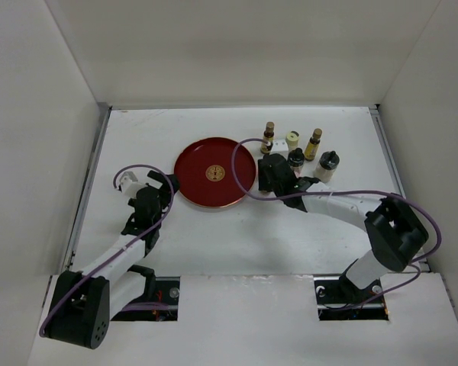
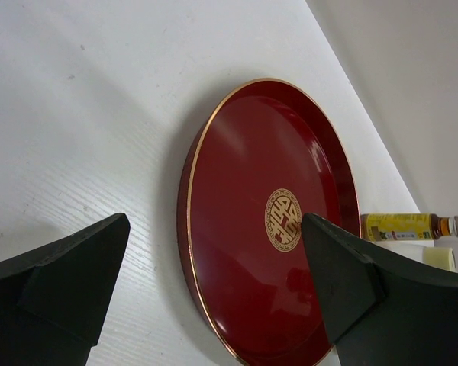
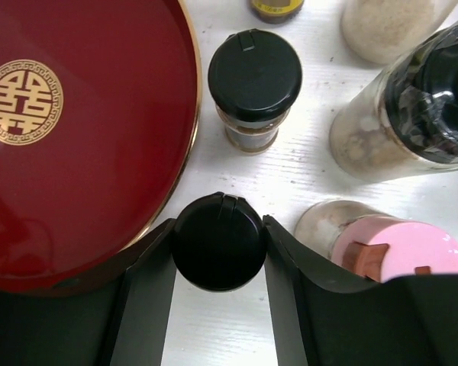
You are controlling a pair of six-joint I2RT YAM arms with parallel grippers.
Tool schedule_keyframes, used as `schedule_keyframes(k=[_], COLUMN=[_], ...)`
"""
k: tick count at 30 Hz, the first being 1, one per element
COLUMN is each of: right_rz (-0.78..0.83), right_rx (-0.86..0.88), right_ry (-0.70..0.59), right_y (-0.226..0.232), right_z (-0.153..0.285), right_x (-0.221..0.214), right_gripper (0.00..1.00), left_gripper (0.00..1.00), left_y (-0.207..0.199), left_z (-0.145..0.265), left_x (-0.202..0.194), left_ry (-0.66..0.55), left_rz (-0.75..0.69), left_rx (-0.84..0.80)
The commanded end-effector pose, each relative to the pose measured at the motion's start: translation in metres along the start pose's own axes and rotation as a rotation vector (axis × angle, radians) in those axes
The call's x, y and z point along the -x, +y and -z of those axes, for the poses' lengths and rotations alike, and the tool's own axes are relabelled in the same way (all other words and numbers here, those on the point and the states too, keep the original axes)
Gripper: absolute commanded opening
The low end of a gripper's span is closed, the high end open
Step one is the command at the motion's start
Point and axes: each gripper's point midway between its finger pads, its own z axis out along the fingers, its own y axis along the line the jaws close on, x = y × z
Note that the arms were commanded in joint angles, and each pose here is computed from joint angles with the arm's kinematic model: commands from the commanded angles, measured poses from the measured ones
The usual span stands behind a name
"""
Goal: Organize the condiment bottles
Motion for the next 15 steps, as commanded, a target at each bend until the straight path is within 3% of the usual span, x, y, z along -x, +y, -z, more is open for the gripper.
schedule_keyframes(k=[1,7,15], right_rz=[-0.033,-0.024,-0.042], right_rx=[0.005,0.072,0.299], right_ry=[-0.155,-0.282,-0.289], right_y=[0.012,0.039,0.146], right_z=[0.021,0.063,0.024], right_x=[0.051,0.104,0.143], right_gripper=[0.39,0.37,0.33], left_gripper=[1.0,1.0,1.0], left_y=[-0.014,-0.012,0.015], left_z=[0.002,0.001,-0.002], left_x=[0.009,0.009,0.012], left_ry=[-0.027,-0.025,-0.034], left_rz=[0.039,0.048,0.136], left_rx=[-0.06,-0.055,0.01])
